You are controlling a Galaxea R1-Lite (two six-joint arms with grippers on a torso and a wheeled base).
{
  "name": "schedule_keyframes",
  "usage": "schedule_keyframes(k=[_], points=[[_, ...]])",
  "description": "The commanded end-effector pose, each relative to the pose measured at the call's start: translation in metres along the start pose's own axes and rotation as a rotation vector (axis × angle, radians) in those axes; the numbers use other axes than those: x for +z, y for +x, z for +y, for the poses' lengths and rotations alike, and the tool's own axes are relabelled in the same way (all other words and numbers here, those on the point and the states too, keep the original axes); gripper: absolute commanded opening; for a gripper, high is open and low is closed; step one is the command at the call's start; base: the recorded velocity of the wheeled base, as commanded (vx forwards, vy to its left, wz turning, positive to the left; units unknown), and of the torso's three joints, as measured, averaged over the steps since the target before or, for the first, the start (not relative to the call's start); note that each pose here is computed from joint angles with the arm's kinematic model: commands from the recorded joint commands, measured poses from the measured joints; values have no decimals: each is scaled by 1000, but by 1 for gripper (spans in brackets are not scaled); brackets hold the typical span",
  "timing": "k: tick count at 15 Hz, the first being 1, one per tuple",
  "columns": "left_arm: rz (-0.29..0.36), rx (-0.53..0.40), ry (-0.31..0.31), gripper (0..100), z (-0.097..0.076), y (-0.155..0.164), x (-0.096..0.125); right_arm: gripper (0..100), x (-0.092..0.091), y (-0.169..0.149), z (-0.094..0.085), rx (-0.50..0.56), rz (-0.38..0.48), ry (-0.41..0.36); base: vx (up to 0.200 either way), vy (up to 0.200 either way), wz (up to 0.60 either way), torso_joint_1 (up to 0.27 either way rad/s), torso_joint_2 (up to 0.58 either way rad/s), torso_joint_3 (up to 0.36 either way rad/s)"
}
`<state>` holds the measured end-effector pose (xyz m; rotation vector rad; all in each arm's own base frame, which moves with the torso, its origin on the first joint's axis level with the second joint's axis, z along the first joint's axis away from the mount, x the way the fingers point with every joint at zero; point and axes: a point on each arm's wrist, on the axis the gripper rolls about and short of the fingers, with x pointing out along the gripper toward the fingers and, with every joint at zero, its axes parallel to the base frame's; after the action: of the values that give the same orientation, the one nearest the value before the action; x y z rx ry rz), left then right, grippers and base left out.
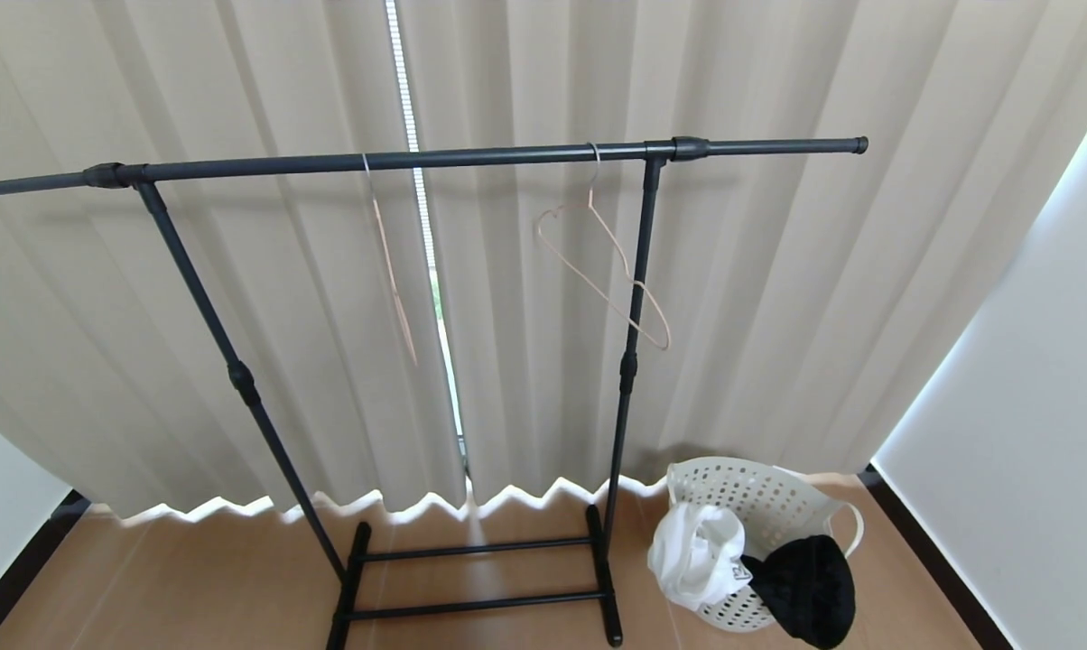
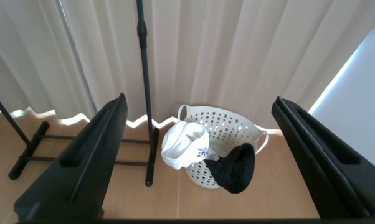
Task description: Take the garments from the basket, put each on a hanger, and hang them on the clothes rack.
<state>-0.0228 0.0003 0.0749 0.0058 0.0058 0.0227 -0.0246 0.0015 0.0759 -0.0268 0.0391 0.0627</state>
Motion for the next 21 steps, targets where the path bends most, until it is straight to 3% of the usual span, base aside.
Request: schedule_keyframes(k=[1,21], points=[[2,0,0,100,0,0,0,100,0,0,0,1,0,0,0,0,0,-159,359,193],[0,0,0,100,0,0,0,100,0,0,0,1,1,1,0,0,0,-192,488,293]])
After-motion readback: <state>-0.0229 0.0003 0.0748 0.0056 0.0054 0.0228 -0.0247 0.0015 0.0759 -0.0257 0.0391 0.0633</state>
